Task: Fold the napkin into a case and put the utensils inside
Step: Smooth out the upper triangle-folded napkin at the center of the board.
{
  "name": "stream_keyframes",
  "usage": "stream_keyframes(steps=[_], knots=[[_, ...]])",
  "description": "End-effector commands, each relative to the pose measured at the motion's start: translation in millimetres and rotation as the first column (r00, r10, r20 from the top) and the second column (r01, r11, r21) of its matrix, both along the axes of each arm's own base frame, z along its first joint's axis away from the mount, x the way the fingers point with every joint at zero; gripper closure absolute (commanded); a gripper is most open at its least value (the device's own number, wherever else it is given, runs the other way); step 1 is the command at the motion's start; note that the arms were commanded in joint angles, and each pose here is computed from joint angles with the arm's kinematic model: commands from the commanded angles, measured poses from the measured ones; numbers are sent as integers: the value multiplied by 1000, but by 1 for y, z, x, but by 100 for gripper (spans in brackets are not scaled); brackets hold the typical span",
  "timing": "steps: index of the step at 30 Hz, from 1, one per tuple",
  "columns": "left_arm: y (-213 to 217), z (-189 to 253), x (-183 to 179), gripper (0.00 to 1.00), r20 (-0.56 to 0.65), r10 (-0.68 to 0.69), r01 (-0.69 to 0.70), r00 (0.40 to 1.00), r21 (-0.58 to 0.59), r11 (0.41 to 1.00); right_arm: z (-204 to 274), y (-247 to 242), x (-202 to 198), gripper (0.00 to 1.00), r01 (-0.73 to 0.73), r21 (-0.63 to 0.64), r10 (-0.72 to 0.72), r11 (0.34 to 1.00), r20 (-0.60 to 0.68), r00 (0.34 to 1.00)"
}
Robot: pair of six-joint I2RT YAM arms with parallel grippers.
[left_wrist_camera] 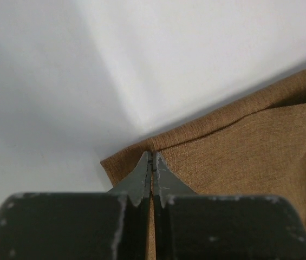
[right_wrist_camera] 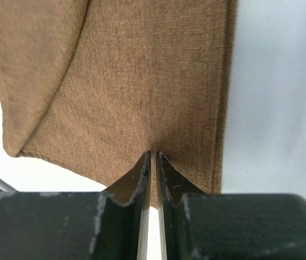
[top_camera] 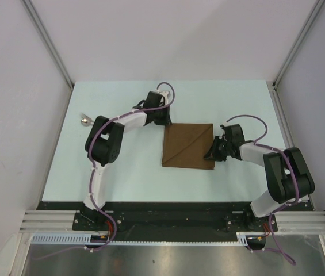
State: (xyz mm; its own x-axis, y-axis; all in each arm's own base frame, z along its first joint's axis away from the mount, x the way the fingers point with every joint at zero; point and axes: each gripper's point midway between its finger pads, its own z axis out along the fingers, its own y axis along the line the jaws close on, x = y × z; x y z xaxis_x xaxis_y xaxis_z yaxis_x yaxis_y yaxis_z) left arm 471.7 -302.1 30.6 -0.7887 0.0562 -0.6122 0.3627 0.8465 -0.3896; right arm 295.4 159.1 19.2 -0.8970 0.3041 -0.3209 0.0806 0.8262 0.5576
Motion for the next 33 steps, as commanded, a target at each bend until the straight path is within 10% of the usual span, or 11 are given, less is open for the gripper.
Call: stream_keyframes(steps=[1,33], knots=[[0,56,-5,100,43,28,-25,999,-79,997,-11,-12,4,88,64,-12,-64,998,-12,998],[20,36,7,100,-24,120,-122,992,-63,991,-15,-4,13,89,53,25,-52,998,-25,998]])
